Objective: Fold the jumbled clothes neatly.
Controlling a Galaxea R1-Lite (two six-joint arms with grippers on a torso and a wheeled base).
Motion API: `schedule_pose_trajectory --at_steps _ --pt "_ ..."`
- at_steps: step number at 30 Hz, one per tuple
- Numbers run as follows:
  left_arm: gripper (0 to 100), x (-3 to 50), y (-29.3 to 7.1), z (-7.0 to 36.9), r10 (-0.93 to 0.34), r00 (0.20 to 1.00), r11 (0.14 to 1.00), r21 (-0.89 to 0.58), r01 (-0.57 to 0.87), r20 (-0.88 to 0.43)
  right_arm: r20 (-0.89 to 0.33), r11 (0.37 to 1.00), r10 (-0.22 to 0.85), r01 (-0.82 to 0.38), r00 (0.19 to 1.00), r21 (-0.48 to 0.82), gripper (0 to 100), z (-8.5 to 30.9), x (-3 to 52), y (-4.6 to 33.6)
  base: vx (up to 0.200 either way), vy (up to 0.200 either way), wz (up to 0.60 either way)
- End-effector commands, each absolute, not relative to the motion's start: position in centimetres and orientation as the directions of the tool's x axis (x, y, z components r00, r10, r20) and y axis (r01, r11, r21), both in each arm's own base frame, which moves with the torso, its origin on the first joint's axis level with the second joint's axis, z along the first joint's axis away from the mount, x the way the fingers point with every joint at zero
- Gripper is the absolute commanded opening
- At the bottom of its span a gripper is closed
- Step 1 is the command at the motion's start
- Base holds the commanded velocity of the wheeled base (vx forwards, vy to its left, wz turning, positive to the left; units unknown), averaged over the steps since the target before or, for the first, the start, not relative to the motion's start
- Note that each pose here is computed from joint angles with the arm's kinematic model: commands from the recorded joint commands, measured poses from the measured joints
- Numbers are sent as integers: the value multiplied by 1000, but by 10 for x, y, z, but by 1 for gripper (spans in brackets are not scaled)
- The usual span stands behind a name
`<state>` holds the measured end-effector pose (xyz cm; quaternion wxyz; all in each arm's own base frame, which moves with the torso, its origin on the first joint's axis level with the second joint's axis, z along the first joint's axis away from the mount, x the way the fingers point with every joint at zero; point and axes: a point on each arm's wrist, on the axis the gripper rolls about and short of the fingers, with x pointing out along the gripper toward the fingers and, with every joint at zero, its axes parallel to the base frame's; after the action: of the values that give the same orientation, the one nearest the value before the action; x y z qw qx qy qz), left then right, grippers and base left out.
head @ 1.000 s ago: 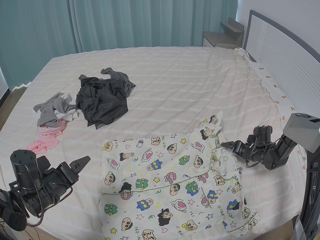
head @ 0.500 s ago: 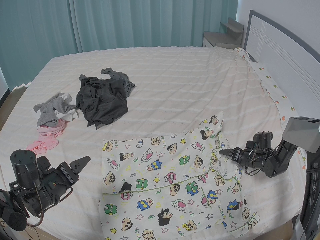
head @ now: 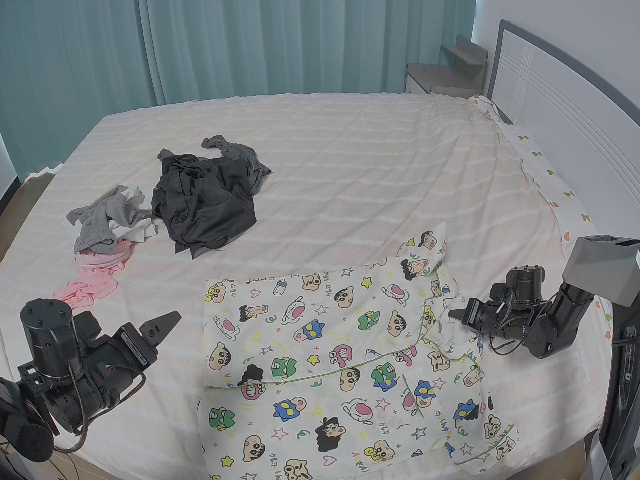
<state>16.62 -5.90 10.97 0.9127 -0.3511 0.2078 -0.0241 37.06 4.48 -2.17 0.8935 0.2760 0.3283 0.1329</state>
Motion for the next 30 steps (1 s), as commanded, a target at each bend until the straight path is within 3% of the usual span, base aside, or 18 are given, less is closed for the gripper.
schedule_pose_trajectory --at_steps 1,7,13,30 --pt "100 166 -59 110 -189 913 752 -651 -102 -362 -510 816 417 -62 752 574 0 -19 368 45 0 0 0" --pt "100 166 -59 110 -189 913 751 -652 -103 -362 -509 834 411 -86 756 546 0 -15 364 44 0 0 0" --pt "100 166 -59 110 -186 914 751 -652 -105 -362 -419 854 361 -114 833 508 0 -4 361 40 0 0 0" --pt "100 167 -58 110 -186 913 751 -652 -106 -363 -419 926 131 40 898 376 0 -3 363 22 0 0 0"
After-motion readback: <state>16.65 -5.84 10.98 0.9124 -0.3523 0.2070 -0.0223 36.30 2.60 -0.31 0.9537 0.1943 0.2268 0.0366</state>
